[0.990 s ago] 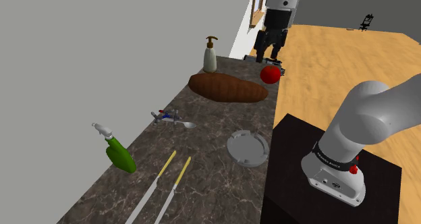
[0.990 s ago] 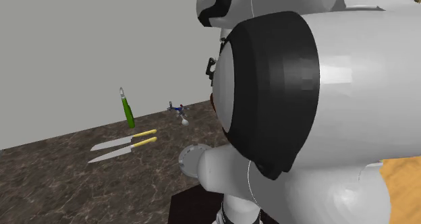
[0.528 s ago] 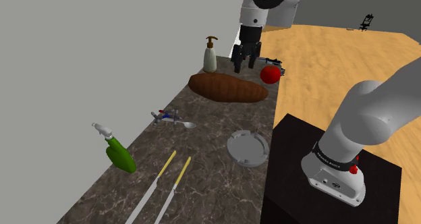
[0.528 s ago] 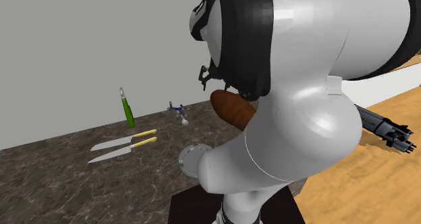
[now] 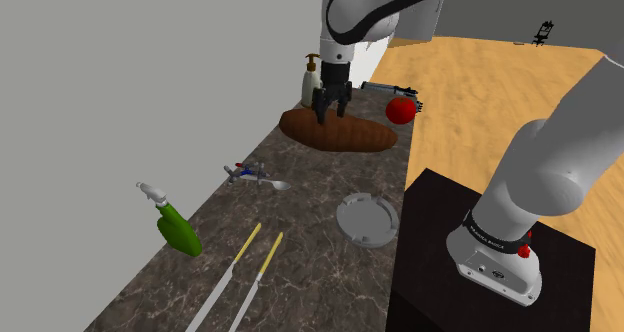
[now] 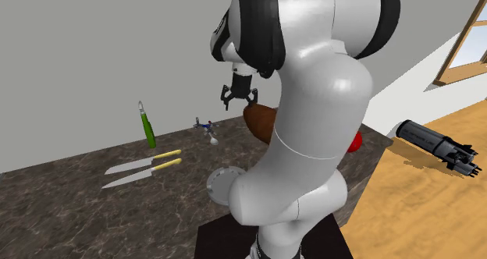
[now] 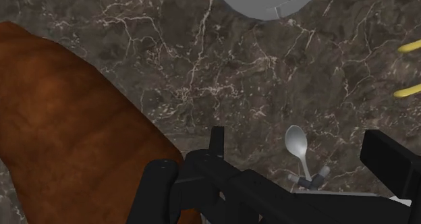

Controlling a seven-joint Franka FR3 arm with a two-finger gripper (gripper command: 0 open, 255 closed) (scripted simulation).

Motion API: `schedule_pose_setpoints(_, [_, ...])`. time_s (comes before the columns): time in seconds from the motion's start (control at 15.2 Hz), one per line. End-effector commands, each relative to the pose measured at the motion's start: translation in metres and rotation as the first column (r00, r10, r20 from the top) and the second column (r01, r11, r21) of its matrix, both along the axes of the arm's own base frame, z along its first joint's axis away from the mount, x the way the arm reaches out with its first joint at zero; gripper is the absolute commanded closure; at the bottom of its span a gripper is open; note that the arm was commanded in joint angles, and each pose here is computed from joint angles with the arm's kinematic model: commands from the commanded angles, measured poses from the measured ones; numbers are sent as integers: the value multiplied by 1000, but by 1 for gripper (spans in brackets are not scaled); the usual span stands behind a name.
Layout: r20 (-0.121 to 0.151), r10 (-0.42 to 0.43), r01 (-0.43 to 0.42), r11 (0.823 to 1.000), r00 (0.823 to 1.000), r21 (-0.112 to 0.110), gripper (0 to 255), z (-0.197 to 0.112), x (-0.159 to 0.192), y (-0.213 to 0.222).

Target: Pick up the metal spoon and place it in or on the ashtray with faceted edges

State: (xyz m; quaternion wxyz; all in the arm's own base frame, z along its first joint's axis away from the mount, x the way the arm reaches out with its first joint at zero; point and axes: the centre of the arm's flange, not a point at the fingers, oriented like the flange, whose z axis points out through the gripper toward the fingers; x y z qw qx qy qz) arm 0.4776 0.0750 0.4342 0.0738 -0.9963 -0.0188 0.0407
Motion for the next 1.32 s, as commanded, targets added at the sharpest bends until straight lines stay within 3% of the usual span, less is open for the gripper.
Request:
schedule_pose_setpoints(0.0, [-5,20,-20,1000,1000,3,0,-19,23,11])
schedule_pose_setpoints(1.25, [-54,206,-205,978,977,33,0,-176,187,136])
